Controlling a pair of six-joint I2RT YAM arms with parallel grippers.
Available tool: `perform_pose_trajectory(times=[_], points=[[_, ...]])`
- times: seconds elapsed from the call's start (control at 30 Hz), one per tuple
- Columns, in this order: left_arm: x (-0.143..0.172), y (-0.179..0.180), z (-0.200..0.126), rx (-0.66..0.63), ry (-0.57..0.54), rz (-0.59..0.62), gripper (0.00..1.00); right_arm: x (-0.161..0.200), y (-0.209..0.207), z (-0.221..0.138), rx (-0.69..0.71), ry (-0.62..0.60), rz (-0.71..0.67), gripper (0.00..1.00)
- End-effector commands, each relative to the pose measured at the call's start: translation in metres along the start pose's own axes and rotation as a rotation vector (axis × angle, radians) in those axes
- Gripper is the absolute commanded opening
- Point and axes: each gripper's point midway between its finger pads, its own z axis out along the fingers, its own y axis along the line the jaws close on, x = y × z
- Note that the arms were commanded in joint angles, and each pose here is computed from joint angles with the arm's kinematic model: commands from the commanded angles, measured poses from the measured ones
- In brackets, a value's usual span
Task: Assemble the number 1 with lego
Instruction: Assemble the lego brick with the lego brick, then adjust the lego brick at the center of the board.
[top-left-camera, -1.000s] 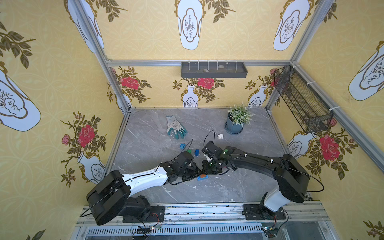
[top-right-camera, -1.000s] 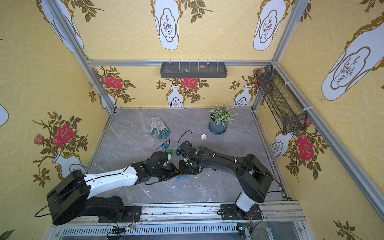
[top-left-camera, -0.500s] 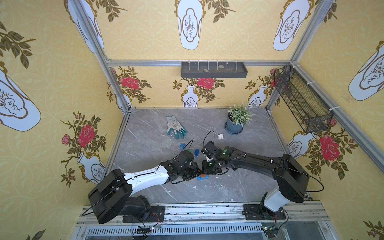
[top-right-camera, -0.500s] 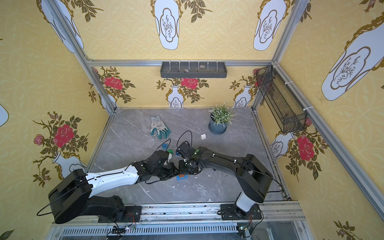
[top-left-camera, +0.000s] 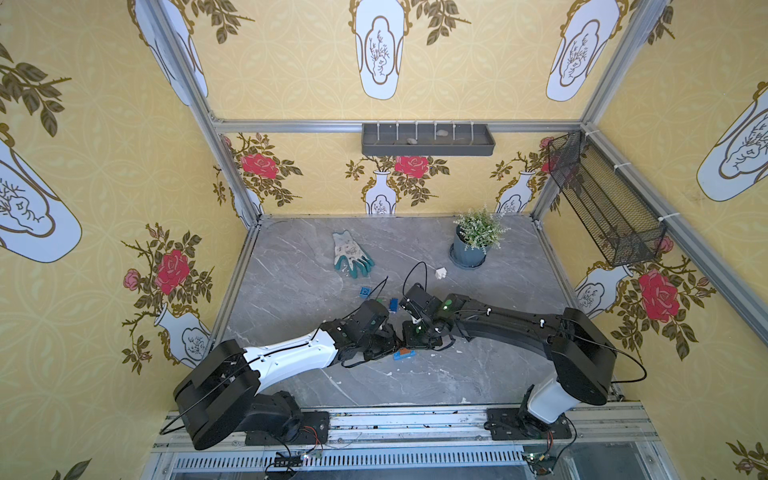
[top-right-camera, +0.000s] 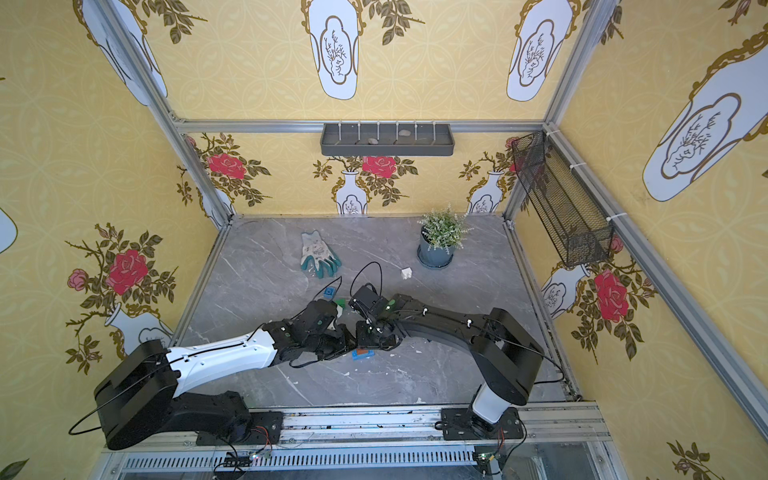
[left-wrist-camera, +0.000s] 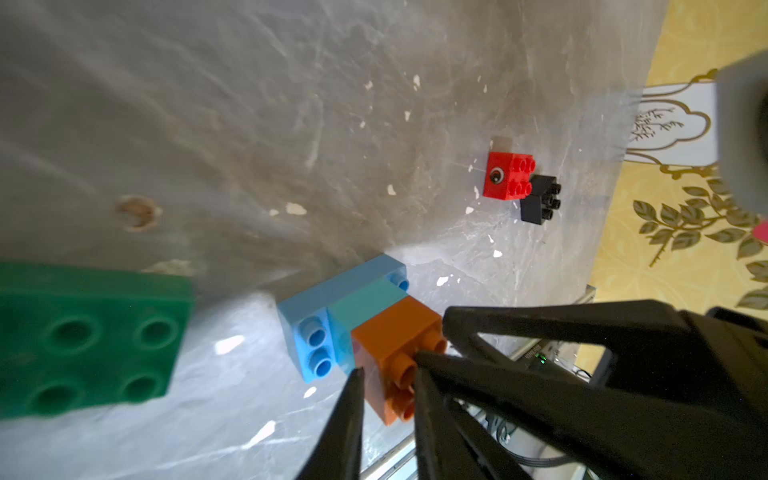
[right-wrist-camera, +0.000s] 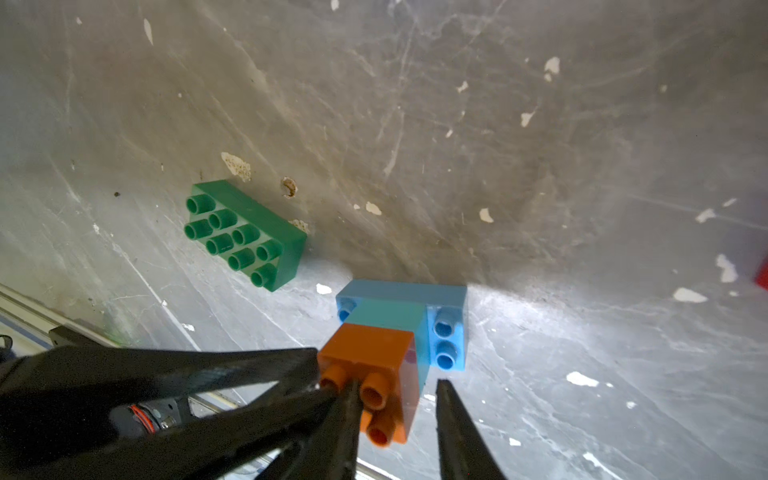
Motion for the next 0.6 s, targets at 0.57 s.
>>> perform_pose_trajectory(times=[0.57], points=[[-0.088,-0.004,-0.14,-0.048,-0.602,0.146,0.58,-0.012,0.027,-0.072,-0.268,-0.349,-1.117,0.76]])
